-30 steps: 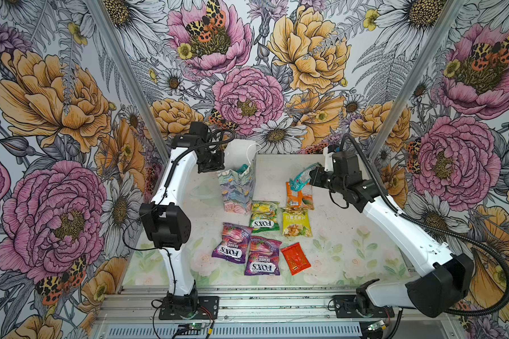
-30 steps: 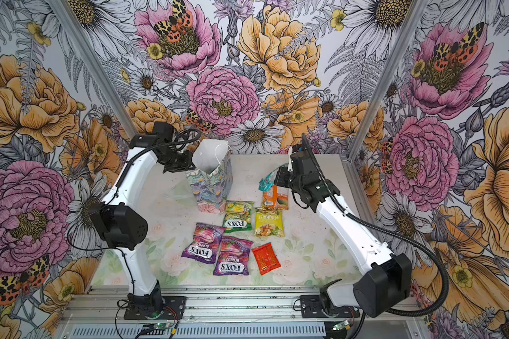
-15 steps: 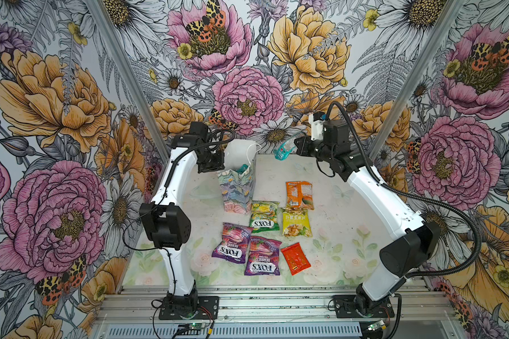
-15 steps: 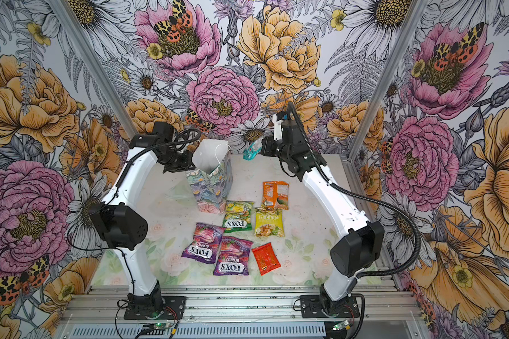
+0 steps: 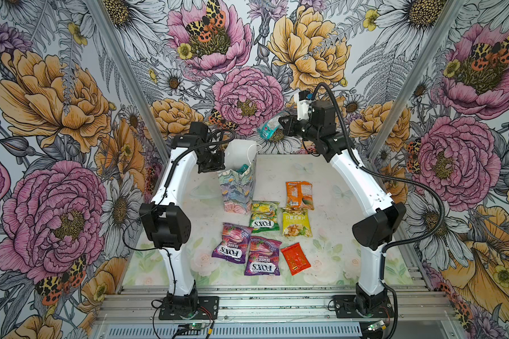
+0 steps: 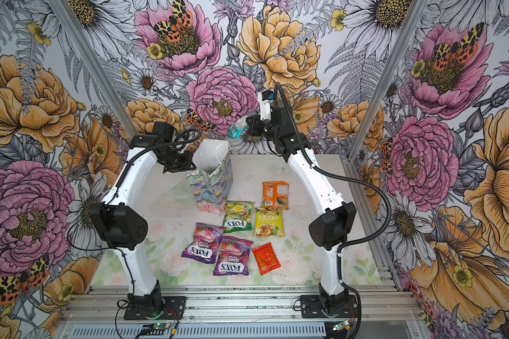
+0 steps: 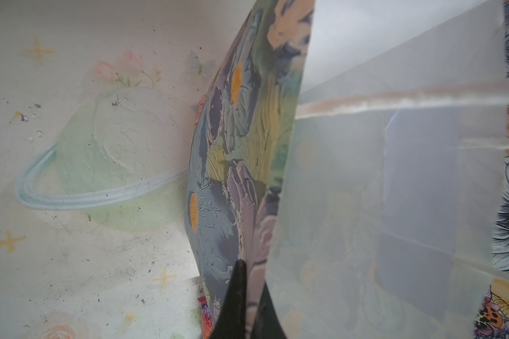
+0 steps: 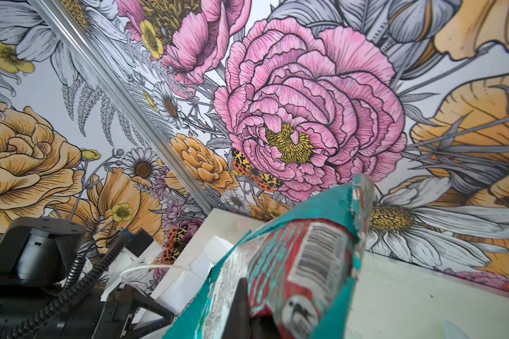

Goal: Place the snacks into the paper bag
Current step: Place the snack in the paper bag.

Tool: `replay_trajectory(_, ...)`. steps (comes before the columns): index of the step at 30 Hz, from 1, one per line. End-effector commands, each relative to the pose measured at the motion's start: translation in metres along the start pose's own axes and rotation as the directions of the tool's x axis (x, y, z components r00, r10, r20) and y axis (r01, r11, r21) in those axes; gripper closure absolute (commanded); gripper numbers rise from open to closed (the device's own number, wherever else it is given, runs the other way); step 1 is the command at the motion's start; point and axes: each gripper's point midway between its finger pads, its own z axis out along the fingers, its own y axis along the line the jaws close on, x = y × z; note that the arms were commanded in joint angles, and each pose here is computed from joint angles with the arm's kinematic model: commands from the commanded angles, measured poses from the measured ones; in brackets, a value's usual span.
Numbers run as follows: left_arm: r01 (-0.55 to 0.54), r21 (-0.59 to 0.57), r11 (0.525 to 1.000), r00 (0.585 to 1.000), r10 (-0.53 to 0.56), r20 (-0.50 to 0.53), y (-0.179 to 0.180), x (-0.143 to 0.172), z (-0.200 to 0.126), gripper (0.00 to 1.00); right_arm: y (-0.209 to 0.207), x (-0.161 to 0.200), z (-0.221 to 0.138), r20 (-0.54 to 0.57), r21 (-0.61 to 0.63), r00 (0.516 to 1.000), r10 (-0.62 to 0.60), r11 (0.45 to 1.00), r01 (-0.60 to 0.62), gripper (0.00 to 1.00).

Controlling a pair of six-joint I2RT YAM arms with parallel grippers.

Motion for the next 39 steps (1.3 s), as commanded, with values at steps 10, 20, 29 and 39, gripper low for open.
replay_trajectory(10, -0.006, 0.035, 0.999, 1.0, 0.005, 0.017, -0.007, -0.002, -0.009, 1.0, 0.067, 0.005, 0.025, -0.003, -0.229, 0.999, -0.052, 0.972, 0.05, 1.0)
replay_trajectory(20, -0.009, 0.036, 0.999, 1.0, 0.008, 0.022, -0.008, -0.002, -0.012, 1.0, 0.087, 0.037, 0.029, -0.088, -0.251, 0.991, -0.098, 0.965, 0.073, 1.0)
replay_trajectory(29, -0.004, 0.036, 0.999, 1.0, 0.003, 0.026, -0.006, -0.003, -0.014, 1.0, 0.083, 0.054, 0.016, -0.144, -0.2, 0.979, -0.147, 0.973, 0.117, 1.0)
replay_trajectory(39, -0.004, 0.035, 0.999, 1.0, 0.003, 0.029, -0.006, -0.003, -0.015, 1.0, 0.092, 0.07, 0.012, -0.191, -0.219, 0.965, -0.179, 0.966, 0.136, 1.0)
